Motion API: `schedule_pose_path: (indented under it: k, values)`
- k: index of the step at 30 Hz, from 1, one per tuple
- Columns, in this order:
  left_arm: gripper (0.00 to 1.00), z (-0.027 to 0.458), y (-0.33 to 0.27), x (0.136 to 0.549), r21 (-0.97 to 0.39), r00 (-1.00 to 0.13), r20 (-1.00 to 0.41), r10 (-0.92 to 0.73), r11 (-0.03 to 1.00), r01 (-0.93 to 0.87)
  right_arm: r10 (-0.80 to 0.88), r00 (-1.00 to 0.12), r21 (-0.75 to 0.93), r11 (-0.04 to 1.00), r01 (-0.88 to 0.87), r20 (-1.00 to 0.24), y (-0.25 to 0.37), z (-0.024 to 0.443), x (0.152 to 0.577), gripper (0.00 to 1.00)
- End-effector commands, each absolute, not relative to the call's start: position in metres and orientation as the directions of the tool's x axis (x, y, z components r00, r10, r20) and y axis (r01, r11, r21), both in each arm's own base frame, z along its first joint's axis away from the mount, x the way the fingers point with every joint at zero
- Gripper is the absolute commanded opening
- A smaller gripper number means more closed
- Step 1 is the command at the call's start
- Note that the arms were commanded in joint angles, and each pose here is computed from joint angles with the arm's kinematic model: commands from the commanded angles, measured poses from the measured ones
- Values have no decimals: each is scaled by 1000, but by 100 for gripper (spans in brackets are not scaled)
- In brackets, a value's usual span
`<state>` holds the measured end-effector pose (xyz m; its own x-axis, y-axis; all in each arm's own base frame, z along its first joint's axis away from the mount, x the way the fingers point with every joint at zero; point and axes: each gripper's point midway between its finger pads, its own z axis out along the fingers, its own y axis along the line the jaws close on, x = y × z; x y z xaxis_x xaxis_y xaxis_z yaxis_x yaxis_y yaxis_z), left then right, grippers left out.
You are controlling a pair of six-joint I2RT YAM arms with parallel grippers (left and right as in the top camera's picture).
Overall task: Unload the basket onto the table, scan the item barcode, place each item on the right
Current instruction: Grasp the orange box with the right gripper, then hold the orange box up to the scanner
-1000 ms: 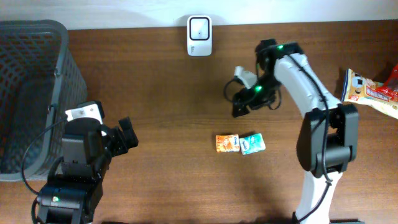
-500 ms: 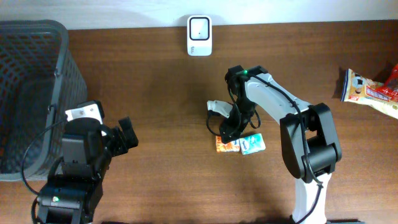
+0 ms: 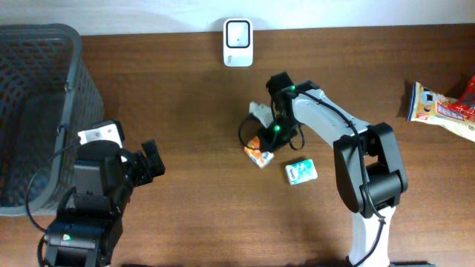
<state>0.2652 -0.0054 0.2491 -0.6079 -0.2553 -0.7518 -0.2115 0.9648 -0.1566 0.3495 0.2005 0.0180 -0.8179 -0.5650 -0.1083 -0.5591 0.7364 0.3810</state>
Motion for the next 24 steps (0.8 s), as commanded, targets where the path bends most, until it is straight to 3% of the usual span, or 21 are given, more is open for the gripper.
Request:
schedule_pose_path:
  k: [1, 4, 5, 6, 8, 10, 20, 21, 22, 23, 24]
  values:
    - [99, 250, -5, 265, -167, -603, -752, -266, 962, -216, -166, -980, 359, 912, -196, -114, 199, 28, 399, 4]
    - [99, 250, -5, 265, -167, -602, -752, -266, 962, -216, 65, -990, 362, 932, 15, -127, 182, 29, 427, 5]
    - [99, 250, -5, 265, -167, -603, -752, -266, 962, -216, 101, -985, 371, 928, 42, -140, 176, 31, 434, 16]
    - [99, 250, -5, 265, -167, -602, -752, -266, 962, -216, 118, -982, 375, 925, 56, -144, 173, 31, 438, 46]
    - [99, 250, -5, 265, -167, -603, -752, -266, 962, -216, 117, -983, 374, 926, 56, -142, 173, 30, 436, 62]
    - [99, 250, -5, 265, -167, -603, -752, -266, 962, -216, 116, -984, 372, 926, 57, -138, 173, 30, 435, 65]
    - [99, 250, -5, 265, -167, -603, -752, -266, 962, -216, 111, -985, 373, 926, 55, -130, 171, 7, 425, 38]
    - [99, 250, -5, 265, -167, -603, -752, -266, 962, -216, 111, -985, 373, 926, 55, -130, 171, 3, 423, 32]
    - [99, 250, -5, 265, -167, -603, -752, -266, 962, -216, 110, -986, 372, 927, 56, -126, 170, 0, 421, 14]
    - [99, 250, -5, 265, -167, -603, -752, -266, 962, -216, 110, -986, 372, 927, 57, -125, 170, -1, 421, 4]
    - [99, 250, -5, 265, -167, -603, -752, -266, 962, -216, 110, -986, 373, 926, 56, -127, 170, 0, 421, 4]
